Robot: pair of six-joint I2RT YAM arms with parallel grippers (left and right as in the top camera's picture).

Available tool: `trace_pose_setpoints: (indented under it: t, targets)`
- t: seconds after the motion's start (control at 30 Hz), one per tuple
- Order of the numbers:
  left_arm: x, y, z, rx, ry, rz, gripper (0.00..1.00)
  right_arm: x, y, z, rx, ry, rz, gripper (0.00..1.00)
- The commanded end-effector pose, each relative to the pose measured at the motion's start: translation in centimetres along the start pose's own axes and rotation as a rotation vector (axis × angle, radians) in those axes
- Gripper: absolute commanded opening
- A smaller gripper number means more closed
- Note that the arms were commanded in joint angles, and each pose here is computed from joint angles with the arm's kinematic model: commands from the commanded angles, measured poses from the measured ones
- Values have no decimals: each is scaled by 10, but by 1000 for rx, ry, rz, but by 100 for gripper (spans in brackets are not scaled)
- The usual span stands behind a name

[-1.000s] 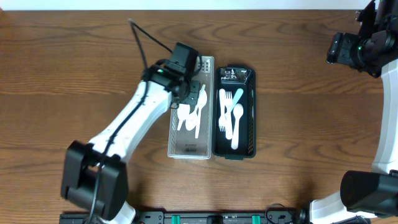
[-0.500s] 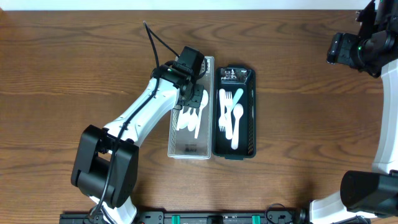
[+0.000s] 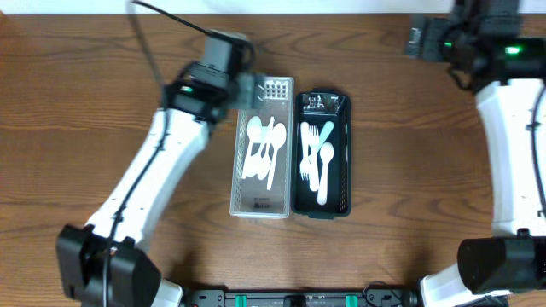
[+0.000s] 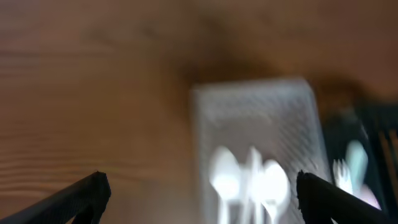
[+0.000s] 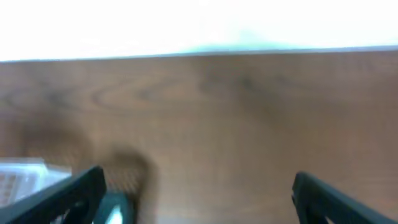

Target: Pack container

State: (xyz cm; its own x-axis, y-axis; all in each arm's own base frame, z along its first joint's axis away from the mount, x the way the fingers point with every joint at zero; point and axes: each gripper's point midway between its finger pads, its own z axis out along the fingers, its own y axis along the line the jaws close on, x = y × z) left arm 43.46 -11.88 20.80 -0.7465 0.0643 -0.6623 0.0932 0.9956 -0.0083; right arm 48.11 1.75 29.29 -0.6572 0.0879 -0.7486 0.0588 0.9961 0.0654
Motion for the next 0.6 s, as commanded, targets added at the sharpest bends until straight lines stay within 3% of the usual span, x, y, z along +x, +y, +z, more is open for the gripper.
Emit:
trace_pose_setpoints:
  t: [0.0, 0.17, 0.3, 0.57]
  targets:
    - [-14, 60, 7, -115, -35, -89, 98, 13, 16, 33, 24, -30, -34, 99]
    - [-35, 116, 4, -190, -124, -182, 98, 15, 26, 70, 1, -120, -37, 99]
    - [-48, 150, -2, -246, -177, -129, 98, 24, 15, 82, 54, -104, -132, 99]
    - [-16, 149, -8, -247, -114, -87, 98, 55, -5, 77, 180, 23, -183, 99]
